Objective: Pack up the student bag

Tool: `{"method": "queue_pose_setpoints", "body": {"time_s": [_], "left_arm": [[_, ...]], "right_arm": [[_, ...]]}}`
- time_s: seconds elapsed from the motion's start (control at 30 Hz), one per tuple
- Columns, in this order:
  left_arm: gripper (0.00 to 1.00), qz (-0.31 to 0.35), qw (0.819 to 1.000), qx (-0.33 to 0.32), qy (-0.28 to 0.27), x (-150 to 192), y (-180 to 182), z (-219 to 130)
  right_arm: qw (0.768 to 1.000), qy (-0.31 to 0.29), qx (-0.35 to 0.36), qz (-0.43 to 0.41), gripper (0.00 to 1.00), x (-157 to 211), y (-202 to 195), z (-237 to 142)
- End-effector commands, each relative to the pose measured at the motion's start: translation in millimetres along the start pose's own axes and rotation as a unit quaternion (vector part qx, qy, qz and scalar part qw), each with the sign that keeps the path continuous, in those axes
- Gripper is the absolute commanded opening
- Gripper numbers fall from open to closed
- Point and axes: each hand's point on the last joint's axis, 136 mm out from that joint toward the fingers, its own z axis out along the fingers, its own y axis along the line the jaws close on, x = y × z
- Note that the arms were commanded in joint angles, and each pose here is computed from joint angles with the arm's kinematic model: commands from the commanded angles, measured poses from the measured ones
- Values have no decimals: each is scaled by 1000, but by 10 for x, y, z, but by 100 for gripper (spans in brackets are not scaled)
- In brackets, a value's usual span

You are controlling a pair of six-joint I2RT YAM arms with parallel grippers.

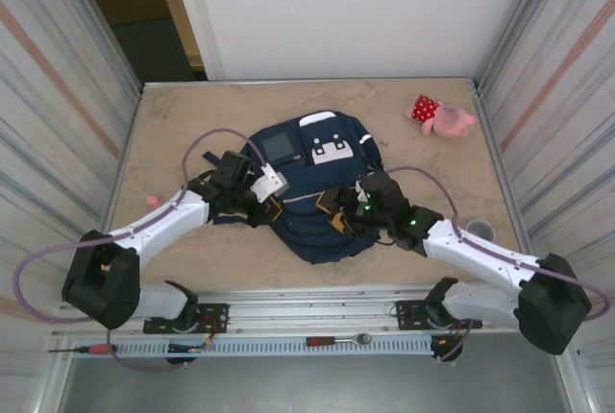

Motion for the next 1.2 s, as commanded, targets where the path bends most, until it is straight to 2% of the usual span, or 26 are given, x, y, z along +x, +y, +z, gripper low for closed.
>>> {"method": "queue_pose_setpoints", "body": {"time_s": [0.0,0.1,0.47,0.57,0.7,1.03,1.17], "left_arm": [[0,1,1000,-1,-8,-16,-38,-14],[0,2,1000,-2,-8,-11,-37,-18],[0,5,1000,9,-12,-32,-113,-17],[0,3,1000,11,-10,-23,-143,-7],[0,1,1000,21,-8,-6,-235,-3],[4,-10,998,61,-19,-53,-587,20],[10,-36,997,45,-41,-71,-548,35]], "right_arm": [[998,-26,-41,47,62,-78,148,76],[997,-39,-45,57,60,-111,131,128],[994,-66,-51,76,34,-204,31,352],[993,-72,-56,71,22,-239,68,389],[993,-89,-54,58,0,-305,92,402],[994,-83,-63,30,0,-399,325,620],[995,-78,-63,21,0,-393,378,649]]}}
